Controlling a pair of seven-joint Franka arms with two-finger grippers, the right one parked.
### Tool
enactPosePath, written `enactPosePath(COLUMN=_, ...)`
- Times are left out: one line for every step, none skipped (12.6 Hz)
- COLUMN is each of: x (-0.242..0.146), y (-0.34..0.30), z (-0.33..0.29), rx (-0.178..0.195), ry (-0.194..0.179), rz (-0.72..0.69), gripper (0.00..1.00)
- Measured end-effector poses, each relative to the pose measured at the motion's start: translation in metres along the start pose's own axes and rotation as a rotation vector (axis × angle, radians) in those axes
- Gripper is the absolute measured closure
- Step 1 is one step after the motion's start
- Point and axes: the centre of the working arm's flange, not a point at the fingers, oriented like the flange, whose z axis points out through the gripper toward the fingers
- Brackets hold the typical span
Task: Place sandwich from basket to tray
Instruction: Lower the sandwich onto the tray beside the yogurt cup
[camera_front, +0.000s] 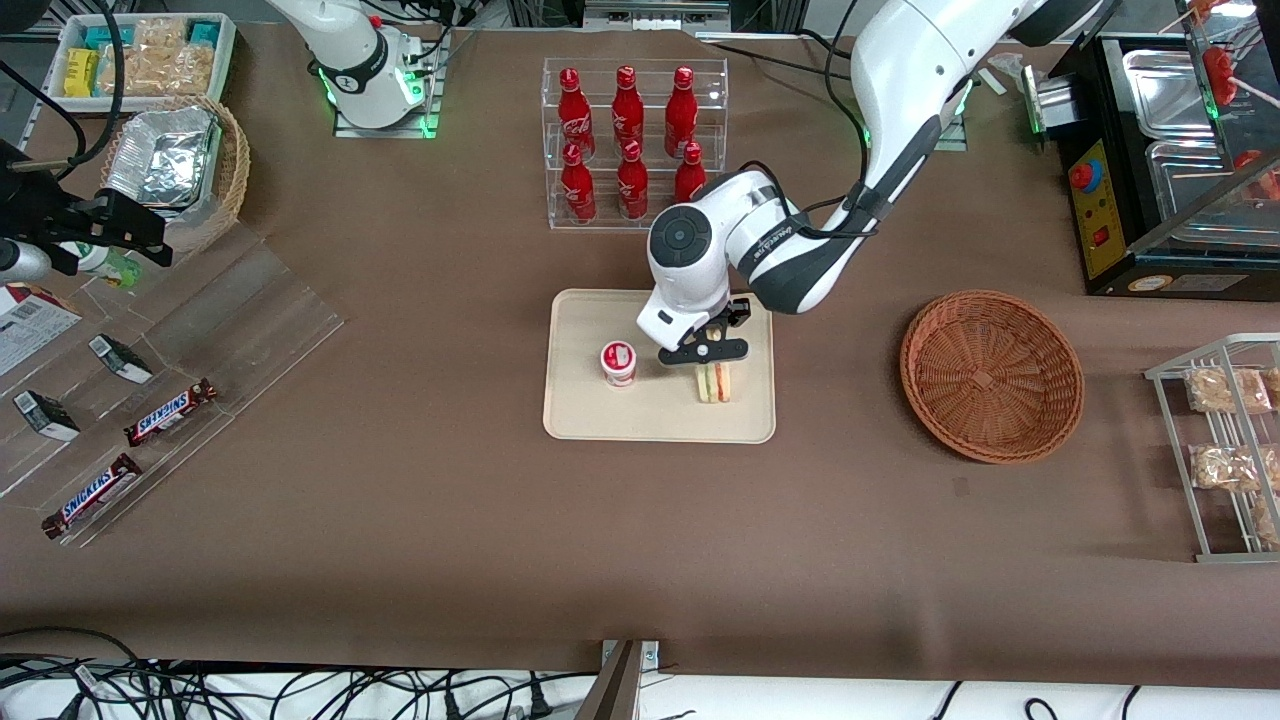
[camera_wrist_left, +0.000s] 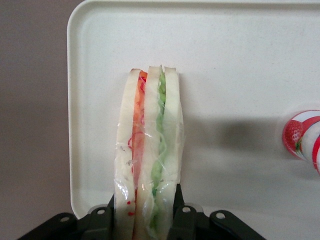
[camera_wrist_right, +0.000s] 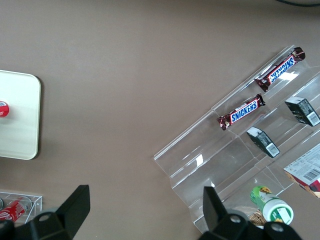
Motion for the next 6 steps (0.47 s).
enactPosePath(x=0.0022, y=0.0006, z=0.0015, rx=0.000, ry=0.002, rz=0.000, gripper=0.59)
enactPosePath(x=0.0038, y=0.0010, z=0.0022, rx=0.001, ry=0.005, rz=0.000, gripper=0.59)
enactPosePath(x=0.0044, y=0.0011, z=0.0020, rx=0.001, ry=0.007, rz=0.000, gripper=0.59)
enactPosePath(x=0.0047, y=0.0012, z=0.0014, rx=0.000, ry=0.008, rz=-0.002, gripper=0.59)
enactPosePath(x=0.0049, y=0.0012, z=0.0013, rx=0.000, ry=0.009, rz=-0.003, gripper=0.59)
enactPosePath(x=0.0048, y=0.0014, z=0.0020, rx=0.000, ry=0.008, rz=-0.004, gripper=0.59)
